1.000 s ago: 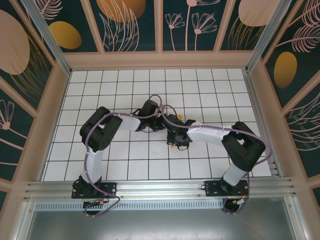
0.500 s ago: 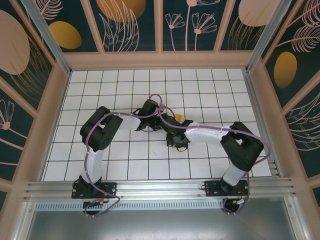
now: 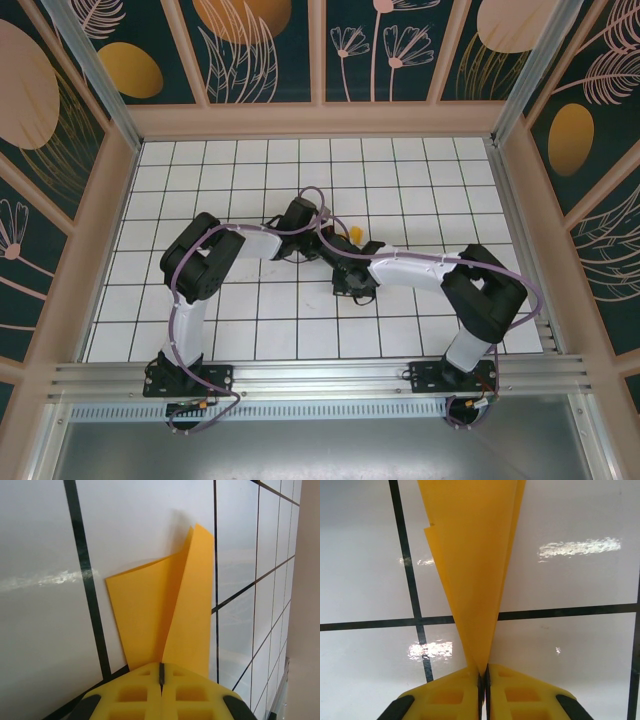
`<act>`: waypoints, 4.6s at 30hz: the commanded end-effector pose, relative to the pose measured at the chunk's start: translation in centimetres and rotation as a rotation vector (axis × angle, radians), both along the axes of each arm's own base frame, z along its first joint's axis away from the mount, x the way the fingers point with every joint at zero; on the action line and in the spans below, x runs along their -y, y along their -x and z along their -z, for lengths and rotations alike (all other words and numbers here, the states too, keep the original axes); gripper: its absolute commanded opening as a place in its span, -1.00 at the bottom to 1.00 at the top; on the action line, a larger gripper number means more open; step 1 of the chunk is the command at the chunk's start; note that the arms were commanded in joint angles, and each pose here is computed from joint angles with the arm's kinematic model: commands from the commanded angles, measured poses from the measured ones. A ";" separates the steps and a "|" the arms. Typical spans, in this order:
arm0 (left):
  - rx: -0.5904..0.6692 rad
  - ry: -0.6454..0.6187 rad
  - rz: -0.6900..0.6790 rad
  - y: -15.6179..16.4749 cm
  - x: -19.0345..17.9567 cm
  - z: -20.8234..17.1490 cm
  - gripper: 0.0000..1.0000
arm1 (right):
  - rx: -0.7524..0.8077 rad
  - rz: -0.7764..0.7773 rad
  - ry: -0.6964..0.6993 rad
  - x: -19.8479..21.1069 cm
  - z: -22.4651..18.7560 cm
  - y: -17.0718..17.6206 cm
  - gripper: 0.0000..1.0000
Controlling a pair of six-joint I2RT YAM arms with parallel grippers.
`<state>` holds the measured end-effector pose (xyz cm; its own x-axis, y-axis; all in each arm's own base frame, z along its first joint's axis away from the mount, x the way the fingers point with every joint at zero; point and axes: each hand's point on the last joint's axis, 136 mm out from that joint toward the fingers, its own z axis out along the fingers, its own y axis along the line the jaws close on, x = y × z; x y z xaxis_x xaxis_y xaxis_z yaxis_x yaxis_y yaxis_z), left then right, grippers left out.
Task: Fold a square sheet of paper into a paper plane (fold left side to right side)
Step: Fold the wing for the fifth time at the center of the table.
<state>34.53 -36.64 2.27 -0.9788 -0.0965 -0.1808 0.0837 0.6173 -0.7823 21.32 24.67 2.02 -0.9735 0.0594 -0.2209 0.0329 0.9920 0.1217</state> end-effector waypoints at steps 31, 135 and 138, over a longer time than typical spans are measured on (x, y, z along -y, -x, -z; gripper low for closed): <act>0.039 -0.053 0.067 -1.3 0.0 1.7 -1.00 | 0.223 -0.014 -0.621 3.8 -7.8 -4.0 -0.17; 0.126 -0.170 0.060 -3.3 -2.8 1.1 -1.00 | 0.014 -0.058 -0.682 -1.6 0.5 -4.6 -0.64; 0.125 -0.177 0.056 -3.4 -3.0 1.3 -1.00 | -0.006 -0.062 -0.666 -1.5 1.0 -4.2 -0.64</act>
